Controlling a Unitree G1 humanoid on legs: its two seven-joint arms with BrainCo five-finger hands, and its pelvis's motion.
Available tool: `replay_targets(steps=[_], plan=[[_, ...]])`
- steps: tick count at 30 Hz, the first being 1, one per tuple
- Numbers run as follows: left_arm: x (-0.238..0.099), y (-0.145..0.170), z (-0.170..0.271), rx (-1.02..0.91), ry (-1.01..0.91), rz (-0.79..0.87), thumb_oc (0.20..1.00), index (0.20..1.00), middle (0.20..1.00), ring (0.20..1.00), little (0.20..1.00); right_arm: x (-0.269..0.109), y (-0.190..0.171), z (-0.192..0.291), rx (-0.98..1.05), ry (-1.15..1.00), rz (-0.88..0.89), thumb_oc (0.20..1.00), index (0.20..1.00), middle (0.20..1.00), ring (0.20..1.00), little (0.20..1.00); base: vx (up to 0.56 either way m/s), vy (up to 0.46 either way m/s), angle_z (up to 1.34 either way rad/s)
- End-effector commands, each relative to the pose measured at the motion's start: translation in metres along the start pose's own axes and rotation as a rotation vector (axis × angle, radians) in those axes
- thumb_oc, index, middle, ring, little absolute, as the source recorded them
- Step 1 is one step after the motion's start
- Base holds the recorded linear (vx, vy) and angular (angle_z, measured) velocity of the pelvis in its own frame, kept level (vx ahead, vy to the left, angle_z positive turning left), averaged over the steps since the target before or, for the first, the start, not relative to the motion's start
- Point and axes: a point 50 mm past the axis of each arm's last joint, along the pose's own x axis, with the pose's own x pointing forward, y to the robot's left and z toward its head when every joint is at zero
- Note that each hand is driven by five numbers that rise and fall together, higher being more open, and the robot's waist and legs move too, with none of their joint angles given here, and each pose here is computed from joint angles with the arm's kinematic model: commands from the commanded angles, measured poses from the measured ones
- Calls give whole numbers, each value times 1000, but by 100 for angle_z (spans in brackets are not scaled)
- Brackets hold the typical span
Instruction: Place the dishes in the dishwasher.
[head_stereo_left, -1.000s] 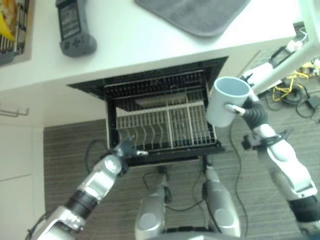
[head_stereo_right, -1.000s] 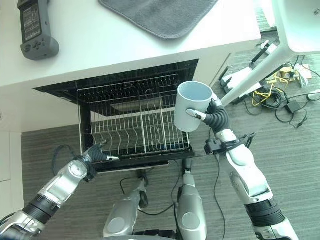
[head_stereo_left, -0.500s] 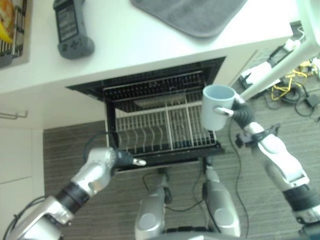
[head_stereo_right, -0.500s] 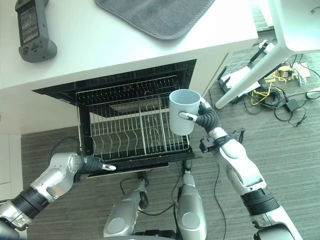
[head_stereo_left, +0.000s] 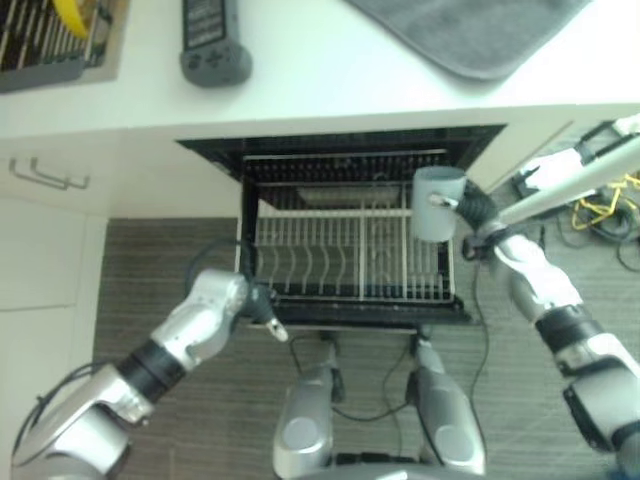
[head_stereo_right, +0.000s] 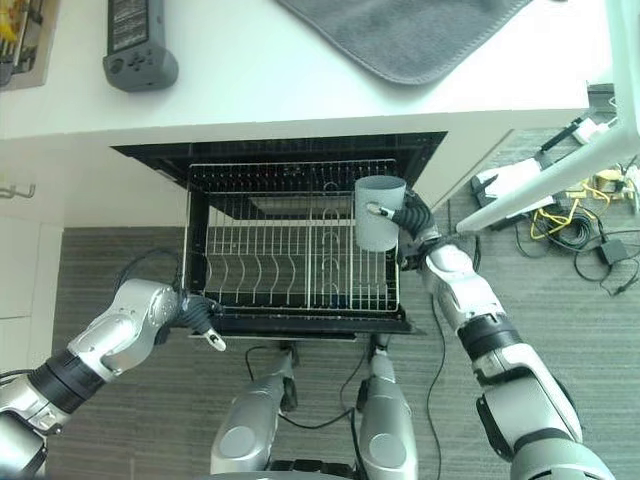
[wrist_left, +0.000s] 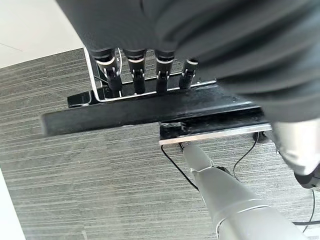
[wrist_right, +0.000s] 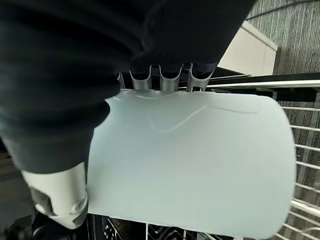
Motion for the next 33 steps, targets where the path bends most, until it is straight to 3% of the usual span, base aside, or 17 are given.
replay_targets(steps=[1,9,21,22,23,24,33], plan=[[8,-27,-7,55,29,-159,1000,1000,1000,1000,1000,5,7,18,57,-53,21,200,200,200,200,200,-17,8,22],[18,-27,1,58,-26,-116,1000,1000,1000,1000,1000,18,-18,13,78,62,-81,200,200,200,200,200,-12,53,5],[47,-66,31,7,-131,-117,1000,1000,1000,1000,1000,15,-57,1,-14,240,-234,200,200,200,200,200,-2,107,1],[48,-70,33,6,-136,-118,1000,1000,1000,1000,1000,15,-59,0,-12,258,-238,470,470,470,470,470,-5,52,1],[49,-71,33,8,-137,-117,1000,1000,1000,1000,1000,14,-60,0,-16,263,-241,649,649,649,649,649,-8,31,1],[50,-75,35,9,-139,-116,1000,1000,1000,1000,1000,14,-61,-1,-20,268,-248,1000,1000,1000,1000,1000,0,0,0],[55,-92,45,2,-143,-109,1000,1000,1000,1000,1000,14,-69,13,-35,208,-353,1000,1000,1000,1000,1000,0,0,0]])
